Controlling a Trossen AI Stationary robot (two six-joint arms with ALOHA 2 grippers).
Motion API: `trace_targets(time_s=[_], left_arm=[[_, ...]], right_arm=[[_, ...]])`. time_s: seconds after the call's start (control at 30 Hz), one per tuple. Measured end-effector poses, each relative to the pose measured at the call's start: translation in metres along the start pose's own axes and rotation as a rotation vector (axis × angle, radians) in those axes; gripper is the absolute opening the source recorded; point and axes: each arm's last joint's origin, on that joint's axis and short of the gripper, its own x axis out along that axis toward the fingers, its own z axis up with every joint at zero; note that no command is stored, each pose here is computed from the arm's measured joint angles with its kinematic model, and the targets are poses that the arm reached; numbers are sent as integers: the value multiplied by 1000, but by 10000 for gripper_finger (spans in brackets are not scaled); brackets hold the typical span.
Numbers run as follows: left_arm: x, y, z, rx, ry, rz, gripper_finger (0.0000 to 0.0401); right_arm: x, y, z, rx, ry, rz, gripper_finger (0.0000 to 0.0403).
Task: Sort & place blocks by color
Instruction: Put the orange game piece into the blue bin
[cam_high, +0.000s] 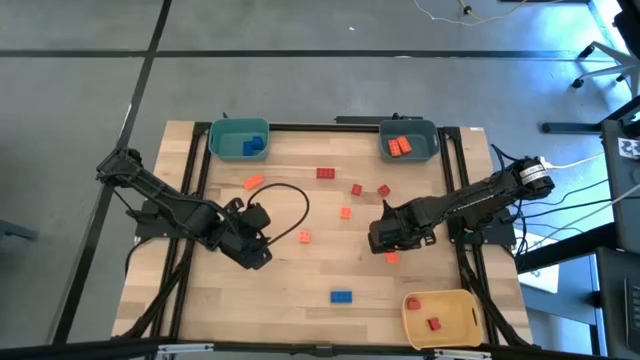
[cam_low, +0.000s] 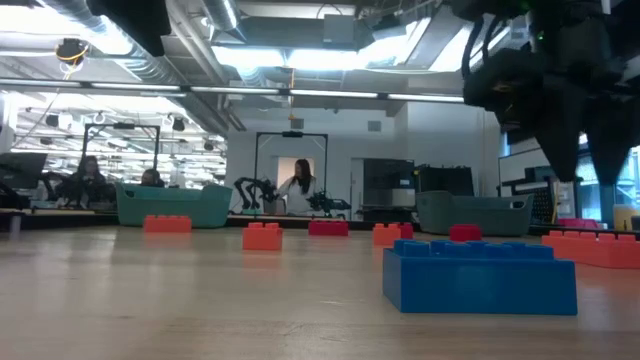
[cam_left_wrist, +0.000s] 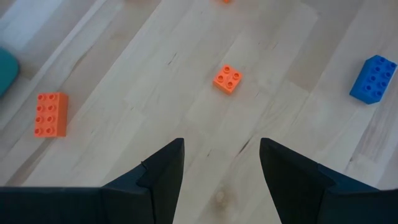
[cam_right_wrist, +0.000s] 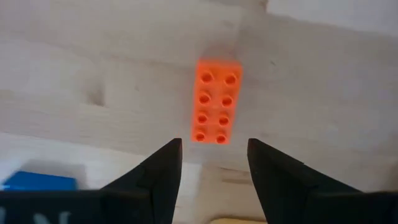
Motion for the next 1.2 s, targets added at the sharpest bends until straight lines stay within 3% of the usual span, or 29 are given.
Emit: trace_targets(time_s=[1.2], left_arm=[[0, 0, 0, 0, 0, 1, 203]], right_arm=[[66, 14, 5, 10, -16, -140, 185]])
